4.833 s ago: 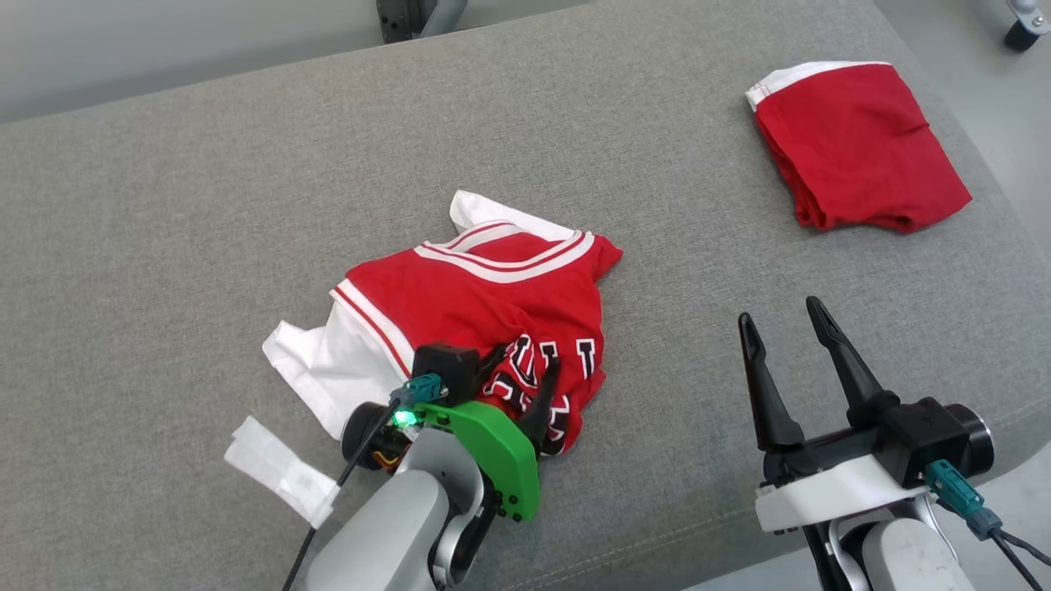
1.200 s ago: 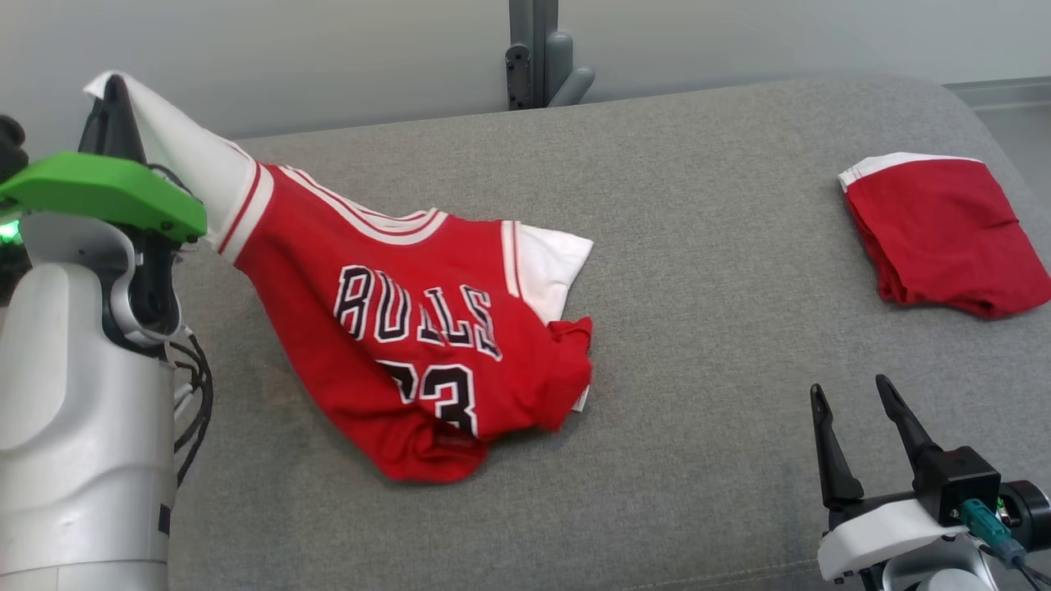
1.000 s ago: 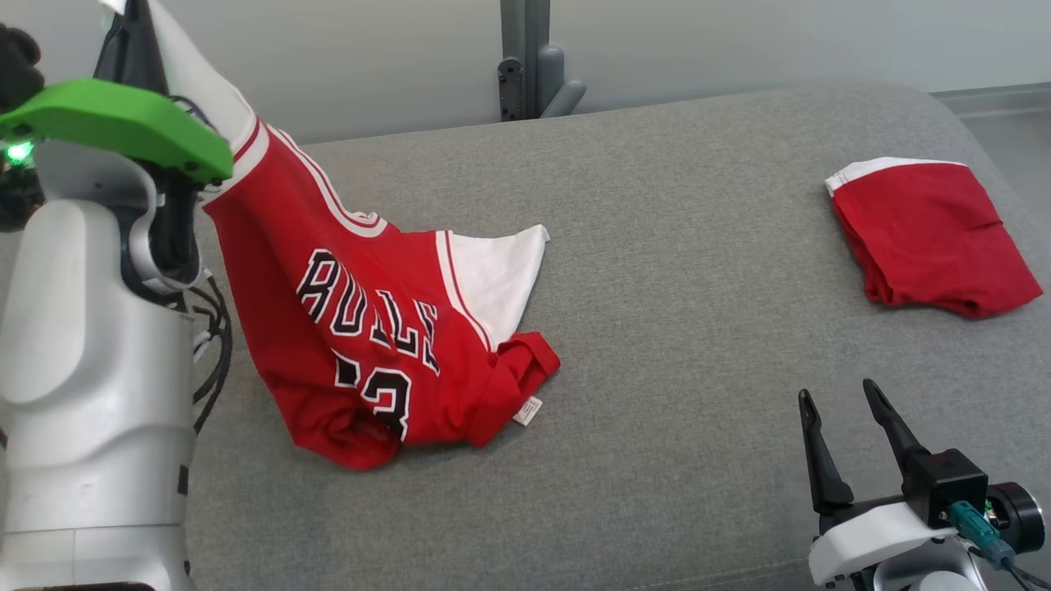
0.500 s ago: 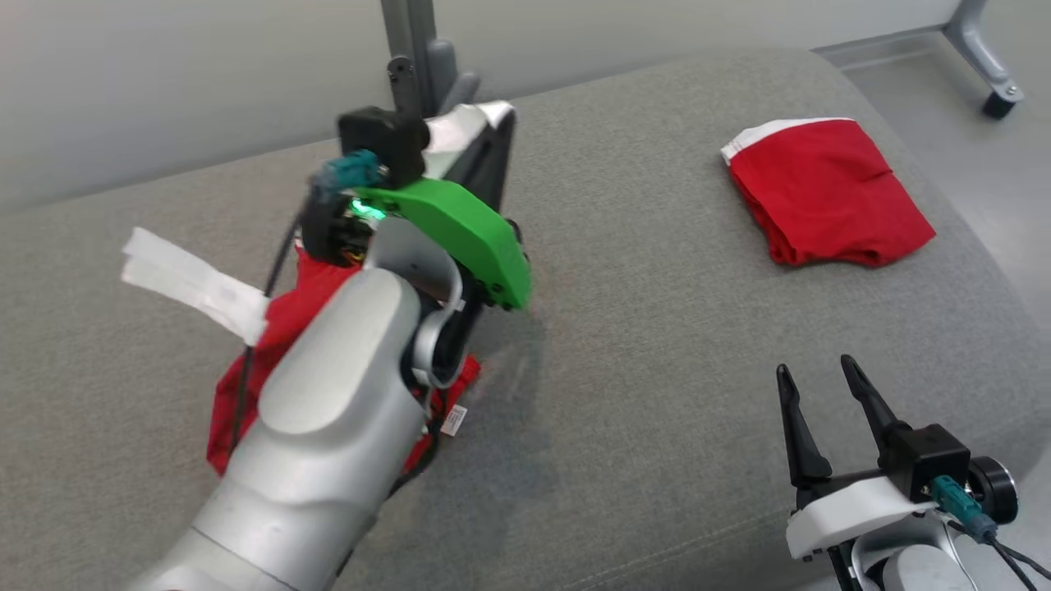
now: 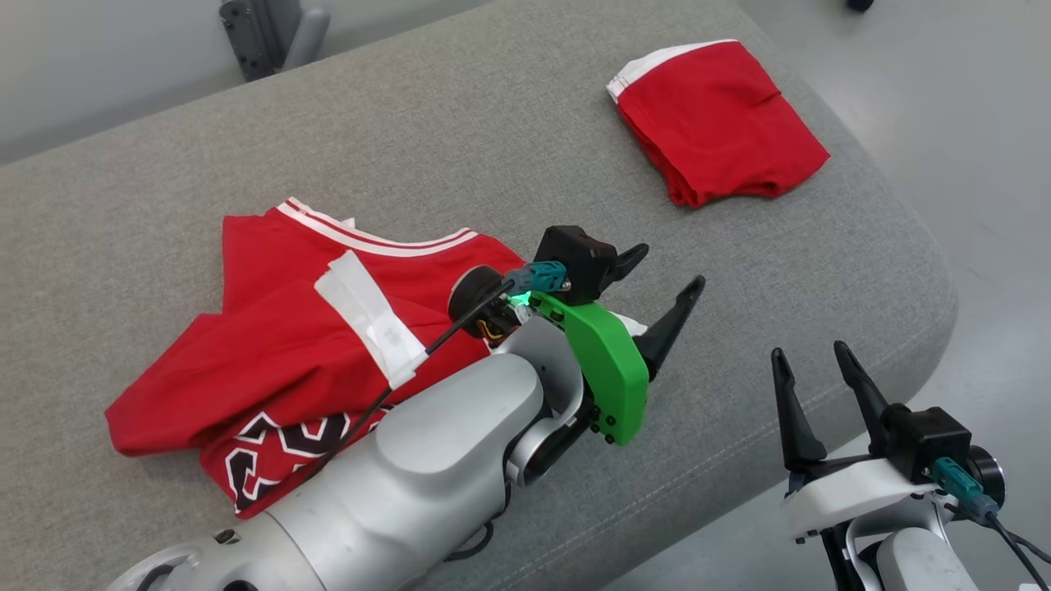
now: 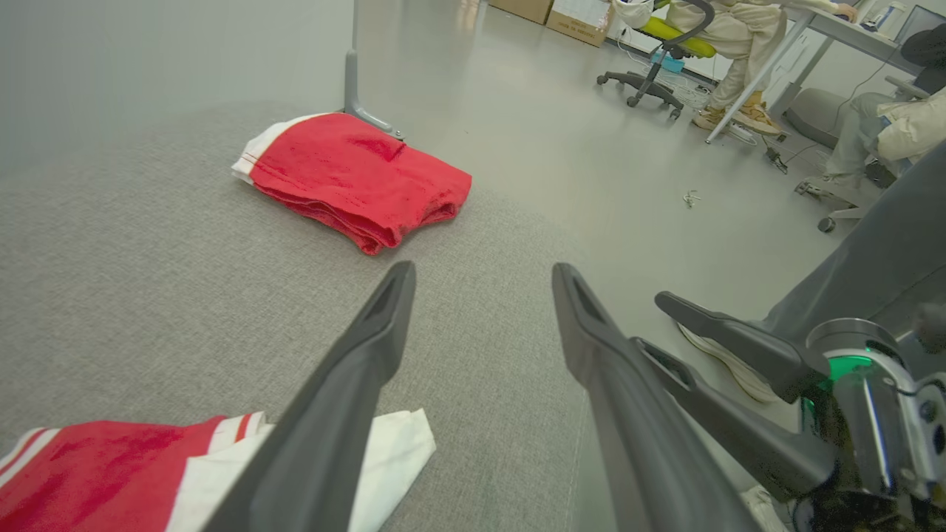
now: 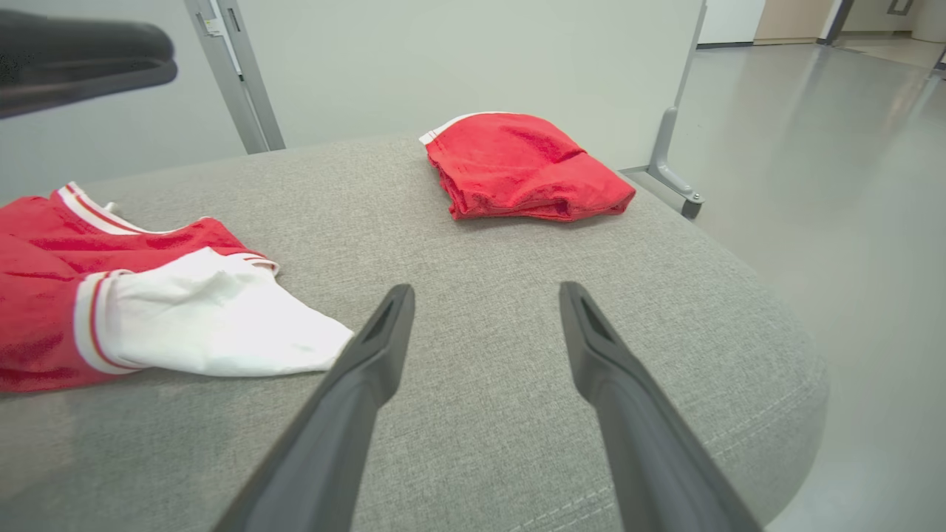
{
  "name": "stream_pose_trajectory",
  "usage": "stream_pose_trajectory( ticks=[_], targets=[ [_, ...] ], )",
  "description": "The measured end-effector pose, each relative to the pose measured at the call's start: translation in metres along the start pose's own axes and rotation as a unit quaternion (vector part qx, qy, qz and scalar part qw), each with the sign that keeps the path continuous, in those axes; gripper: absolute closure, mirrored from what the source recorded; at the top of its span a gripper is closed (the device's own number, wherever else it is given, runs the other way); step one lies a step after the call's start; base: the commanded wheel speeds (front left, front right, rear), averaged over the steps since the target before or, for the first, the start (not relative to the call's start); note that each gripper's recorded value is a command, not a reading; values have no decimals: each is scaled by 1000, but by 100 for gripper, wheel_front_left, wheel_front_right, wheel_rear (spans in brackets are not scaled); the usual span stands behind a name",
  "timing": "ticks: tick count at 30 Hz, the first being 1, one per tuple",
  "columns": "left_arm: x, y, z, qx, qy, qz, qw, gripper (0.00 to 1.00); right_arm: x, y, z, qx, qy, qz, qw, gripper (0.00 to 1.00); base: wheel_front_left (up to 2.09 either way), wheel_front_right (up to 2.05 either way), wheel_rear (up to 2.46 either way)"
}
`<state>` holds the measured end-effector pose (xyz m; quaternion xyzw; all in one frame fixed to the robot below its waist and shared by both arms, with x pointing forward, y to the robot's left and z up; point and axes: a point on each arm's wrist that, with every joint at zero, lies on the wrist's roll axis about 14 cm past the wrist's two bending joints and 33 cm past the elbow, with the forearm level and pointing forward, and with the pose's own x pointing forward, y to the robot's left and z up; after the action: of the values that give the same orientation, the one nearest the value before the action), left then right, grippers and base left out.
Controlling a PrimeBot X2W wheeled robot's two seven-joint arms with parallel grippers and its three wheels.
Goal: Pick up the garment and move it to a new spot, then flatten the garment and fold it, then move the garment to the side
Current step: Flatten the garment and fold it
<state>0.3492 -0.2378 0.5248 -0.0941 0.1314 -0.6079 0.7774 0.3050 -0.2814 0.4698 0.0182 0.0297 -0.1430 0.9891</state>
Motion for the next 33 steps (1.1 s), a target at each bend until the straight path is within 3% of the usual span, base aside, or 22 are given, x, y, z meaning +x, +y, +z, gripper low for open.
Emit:
stream_pose_trajectory(
  ticks=[3, 9, 13, 16, 21, 25, 29, 30, 33],
  targets=[
    [2, -7, -16, -37, 20, -20, 999, 0, -2, -9, -5, -3, 11, -15, 1000, 0, 0, 0, 0],
    [-3, -6, -5, -42, -22, -12, 999, 0, 2, -7, -6, -8, 10, -10, 1000, 0, 0, 0, 0],
    [-20, 27, -2, -34, -43, 58, 997, 0, 4, 0, -4, -12, 5, 2, 1000, 0, 0, 0, 0],
    [-58, 78, -10, -30, -46, 151, 987, 0, 5, 8, -3, -12, 1, 14, 1000, 0, 0, 0, 0],
    [-146, 146, -23, -75, -58, 298, 950, 0, 10, 27, 0, -15, -7, 46, 999, 0, 0, 0, 0],
    [-229, 193, -29, -106, -73, 411, 903, 0, 18, 44, 3, -13, -14, 73, 997, 0, 0, 0, 0],
    [-265, 192, -61, -188, -55, 439, 877, 0, 22, 59, 2, -11, -13, 95, 995, 0, 0, 0, 0],
    [-271, 189, -65, -238, -67, 433, 867, 0, 24, 66, 0, -11, -11, 105, 994, 0, 0, 0, 0],
    [-269, 184, -71, -282, -68, 419, 860, 0, 24, 69, -2, -10, -8, 109, 994, 0, 0, 0, 0]
  ],
)
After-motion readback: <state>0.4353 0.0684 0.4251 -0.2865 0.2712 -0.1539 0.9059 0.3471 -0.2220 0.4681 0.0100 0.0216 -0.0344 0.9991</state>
